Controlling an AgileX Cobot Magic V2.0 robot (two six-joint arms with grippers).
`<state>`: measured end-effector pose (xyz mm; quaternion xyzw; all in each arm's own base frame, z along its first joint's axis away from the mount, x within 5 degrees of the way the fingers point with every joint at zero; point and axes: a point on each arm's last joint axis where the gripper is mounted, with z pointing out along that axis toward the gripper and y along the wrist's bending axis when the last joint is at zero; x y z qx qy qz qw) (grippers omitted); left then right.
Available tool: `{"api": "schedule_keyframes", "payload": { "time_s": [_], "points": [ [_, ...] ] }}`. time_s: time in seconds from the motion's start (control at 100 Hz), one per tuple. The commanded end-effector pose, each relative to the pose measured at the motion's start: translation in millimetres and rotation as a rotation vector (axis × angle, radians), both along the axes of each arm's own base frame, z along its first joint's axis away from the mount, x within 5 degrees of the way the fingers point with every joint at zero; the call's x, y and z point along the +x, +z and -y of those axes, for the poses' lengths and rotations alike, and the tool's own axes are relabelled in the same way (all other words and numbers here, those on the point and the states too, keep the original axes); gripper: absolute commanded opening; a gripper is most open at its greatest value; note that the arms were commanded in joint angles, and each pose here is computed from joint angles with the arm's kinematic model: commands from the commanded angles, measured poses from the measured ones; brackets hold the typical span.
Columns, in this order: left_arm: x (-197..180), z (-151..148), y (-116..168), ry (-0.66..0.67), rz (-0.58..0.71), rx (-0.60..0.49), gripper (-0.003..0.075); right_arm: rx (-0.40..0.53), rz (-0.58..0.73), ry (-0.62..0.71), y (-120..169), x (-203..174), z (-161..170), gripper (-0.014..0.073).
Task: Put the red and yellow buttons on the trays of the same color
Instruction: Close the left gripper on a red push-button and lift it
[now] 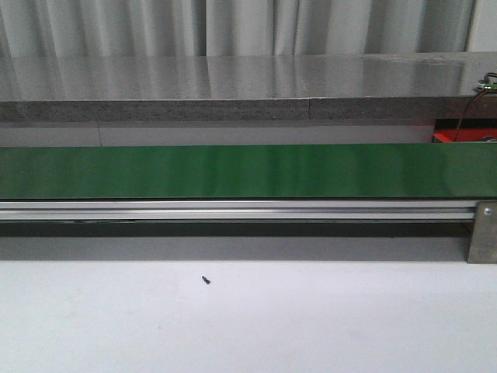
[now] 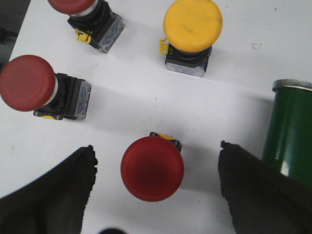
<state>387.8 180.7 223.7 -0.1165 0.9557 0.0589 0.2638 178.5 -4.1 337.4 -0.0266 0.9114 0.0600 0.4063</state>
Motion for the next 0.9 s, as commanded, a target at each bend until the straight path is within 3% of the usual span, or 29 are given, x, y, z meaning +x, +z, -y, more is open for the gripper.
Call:
{"api": "schedule_keyframes", "payload": {
  "time_s": [0.0, 0.37, 0.7, 0.89],
  "points": [
    [5, 1, 29, 0.009, 0.113, 0.038, 0.0494, 0.007, 0.093, -0.015, 17, 0, 0, -0.0068],
    [11, 0, -1, 0.009, 0.034, -0.009, 0.0494, 0.007, 0.093, -0.015, 17, 0, 0, -0.0068],
    [12, 1, -1, 0.007, 0.041, -0.006, 0.0489, 0.007, 0.093, -0.015, 17, 0, 0, -0.0068],
    [12, 0, 0, 0.008, 0.048, -0.002, 0.036, 0.007, 0.093, -0.015, 17, 0, 0, -0.0068]
  ]
}}
